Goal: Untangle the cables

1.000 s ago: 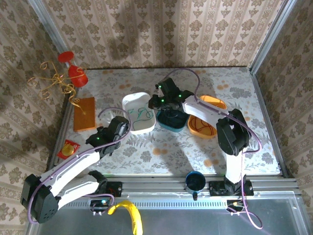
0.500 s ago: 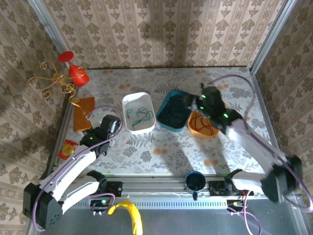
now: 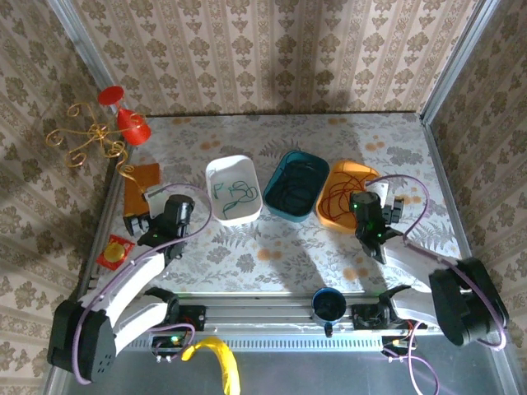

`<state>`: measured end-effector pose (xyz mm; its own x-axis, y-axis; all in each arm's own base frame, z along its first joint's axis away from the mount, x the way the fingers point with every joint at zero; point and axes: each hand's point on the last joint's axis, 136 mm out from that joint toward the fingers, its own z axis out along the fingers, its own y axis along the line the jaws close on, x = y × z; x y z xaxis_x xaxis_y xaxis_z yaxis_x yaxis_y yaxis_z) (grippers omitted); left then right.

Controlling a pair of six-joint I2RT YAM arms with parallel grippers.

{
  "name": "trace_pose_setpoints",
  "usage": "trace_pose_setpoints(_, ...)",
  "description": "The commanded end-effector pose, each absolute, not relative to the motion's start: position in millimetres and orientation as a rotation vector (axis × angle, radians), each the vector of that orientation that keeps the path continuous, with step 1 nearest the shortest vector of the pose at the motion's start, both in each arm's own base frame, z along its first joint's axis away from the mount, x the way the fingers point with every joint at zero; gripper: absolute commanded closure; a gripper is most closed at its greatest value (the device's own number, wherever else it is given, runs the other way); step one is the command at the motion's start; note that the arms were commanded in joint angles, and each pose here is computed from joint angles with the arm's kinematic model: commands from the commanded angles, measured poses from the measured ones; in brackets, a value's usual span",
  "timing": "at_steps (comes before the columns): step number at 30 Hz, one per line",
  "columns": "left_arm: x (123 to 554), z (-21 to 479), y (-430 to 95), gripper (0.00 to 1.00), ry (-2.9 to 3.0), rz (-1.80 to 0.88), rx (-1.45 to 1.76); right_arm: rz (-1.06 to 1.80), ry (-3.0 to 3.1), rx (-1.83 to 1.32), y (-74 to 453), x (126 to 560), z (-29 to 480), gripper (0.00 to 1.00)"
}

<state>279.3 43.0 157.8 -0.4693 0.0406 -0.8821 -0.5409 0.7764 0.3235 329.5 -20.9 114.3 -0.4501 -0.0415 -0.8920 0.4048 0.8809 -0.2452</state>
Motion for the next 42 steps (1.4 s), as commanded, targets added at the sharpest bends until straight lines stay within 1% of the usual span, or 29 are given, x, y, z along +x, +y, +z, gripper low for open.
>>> trace_pose_setpoints(1,299,152,42,0.00,1.920,0.728,-0.306,-0.530,1.809,0.316,-29,351,143,0.00)
trace_pose_setpoints(4,305,125,46,0.00,1.982,0.682,-0.318,-0.430,1.768,0.278,-30,368,142,0.00)
trace_pose_setpoints(5,310,123,44,0.00,1.994,0.664,-0.296,-0.334,1.791,0.258,-29,374,125,0.00)
trace_pose_setpoints(8,328,129,32,0.00,1.926,0.565,-0.232,-0.131,1.862,0.072,-4,386,102,0.00)
trace_pose_setpoints(12,348,129,31,0.00,1.899,0.494,-0.208,-0.118,1.891,0.131,-16,397,100,0.00)
trace_pose_setpoints(18,376,131,34,0.00,1.845,0.458,-0.182,-0.119,1.888,0.175,-23,395,100,0.00)
trace_pose_setpoints(19,379,126,32,0.00,1.843,0.431,-0.171,-0.123,1.892,0.181,-24,394,99,0.00)
trace_pose_setpoints(21,386,120,23,0.00,1.817,0.388,-0.077,-0.126,1.886,0.182,-25,394,100,0.00)
trace_pose_setpoints(22,390,111,10,0.00,1.886,0.307,-0.022,-0.128,1.883,0.188,-25,393,101,0.00)
trace_pose_setpoints(23,395,111,11,0.00,1.851,0.292,-0.008,-0.129,1.886,0.187,-25,393,100,0.00)
trace_pose_setpoints(26,394,95,15,0.00,1.902,0.204,-0.026,-0.139,1.899,0.162,-21,396,99,0.00)
trace_pose_setpoints(42,397,99,17,0.00,1.876,0.212,-0.023,-0.103,1.909,0.147,-19,398,99,0.00)
